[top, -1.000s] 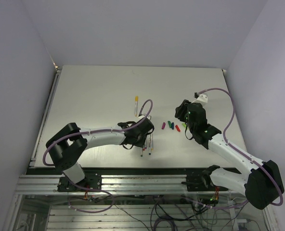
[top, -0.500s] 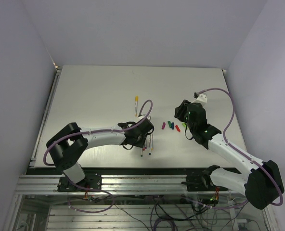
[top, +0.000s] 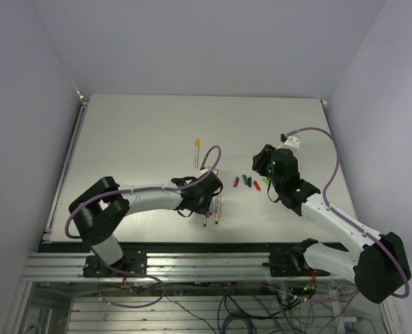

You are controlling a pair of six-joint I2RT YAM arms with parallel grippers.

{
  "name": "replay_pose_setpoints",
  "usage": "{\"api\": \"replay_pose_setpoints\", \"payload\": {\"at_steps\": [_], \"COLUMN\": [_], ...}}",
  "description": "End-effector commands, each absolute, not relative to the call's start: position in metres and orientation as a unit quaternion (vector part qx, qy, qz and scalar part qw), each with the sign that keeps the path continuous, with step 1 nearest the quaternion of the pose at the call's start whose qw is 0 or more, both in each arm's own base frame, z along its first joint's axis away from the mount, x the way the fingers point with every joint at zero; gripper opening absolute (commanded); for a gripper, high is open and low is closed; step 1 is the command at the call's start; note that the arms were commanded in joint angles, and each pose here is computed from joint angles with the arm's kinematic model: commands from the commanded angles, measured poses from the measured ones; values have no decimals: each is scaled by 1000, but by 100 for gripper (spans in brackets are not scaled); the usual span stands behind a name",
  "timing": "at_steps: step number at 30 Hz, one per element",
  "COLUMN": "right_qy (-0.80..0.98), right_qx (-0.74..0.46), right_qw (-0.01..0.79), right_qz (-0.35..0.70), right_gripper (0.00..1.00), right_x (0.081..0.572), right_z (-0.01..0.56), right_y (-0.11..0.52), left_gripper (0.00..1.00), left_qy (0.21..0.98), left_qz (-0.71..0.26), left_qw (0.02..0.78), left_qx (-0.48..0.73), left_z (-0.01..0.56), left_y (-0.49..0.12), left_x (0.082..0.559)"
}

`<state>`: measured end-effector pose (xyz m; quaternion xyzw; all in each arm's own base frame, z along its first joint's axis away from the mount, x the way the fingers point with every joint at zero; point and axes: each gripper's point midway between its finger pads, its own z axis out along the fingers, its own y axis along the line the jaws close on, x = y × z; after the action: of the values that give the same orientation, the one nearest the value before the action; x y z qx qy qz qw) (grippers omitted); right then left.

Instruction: Insert the pens into the pen caps

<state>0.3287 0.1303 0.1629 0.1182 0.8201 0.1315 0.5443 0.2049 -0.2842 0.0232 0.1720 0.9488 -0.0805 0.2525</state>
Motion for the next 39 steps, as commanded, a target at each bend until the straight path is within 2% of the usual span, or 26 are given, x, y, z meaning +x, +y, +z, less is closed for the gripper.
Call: {"api": "replay_pose_setpoints", "payload": {"at_steps": [1, 17, 27, 36, 39], "right_qy": [818, 819, 820, 821, 823], "right_qx": [122, 123, 122, 123, 124], "right_qw": [546, 544, 541, 538, 535], "right_qz": [133, 135, 138, 146, 146], "right_gripper": [41, 41, 41, 41, 41], "right_x": [326, 325, 325, 325, 323], "right_z": [163, 161, 158, 157, 154], "right_y": [128, 128, 130, 133, 132], "left_gripper": [49, 48, 40, 40, 34], "left_qy": [950, 954, 968, 974, 976], "left_qz": [-90, -71, 11, 23, 21], "left_qw": [246, 229, 186, 147, 137], "left_qx": [172, 178, 169, 169, 170], "left_z": [18, 13, 6, -5, -12], "left_y": [-290, -285, -244, -230, -230], "left_x": [201, 199, 183, 165, 161]}}
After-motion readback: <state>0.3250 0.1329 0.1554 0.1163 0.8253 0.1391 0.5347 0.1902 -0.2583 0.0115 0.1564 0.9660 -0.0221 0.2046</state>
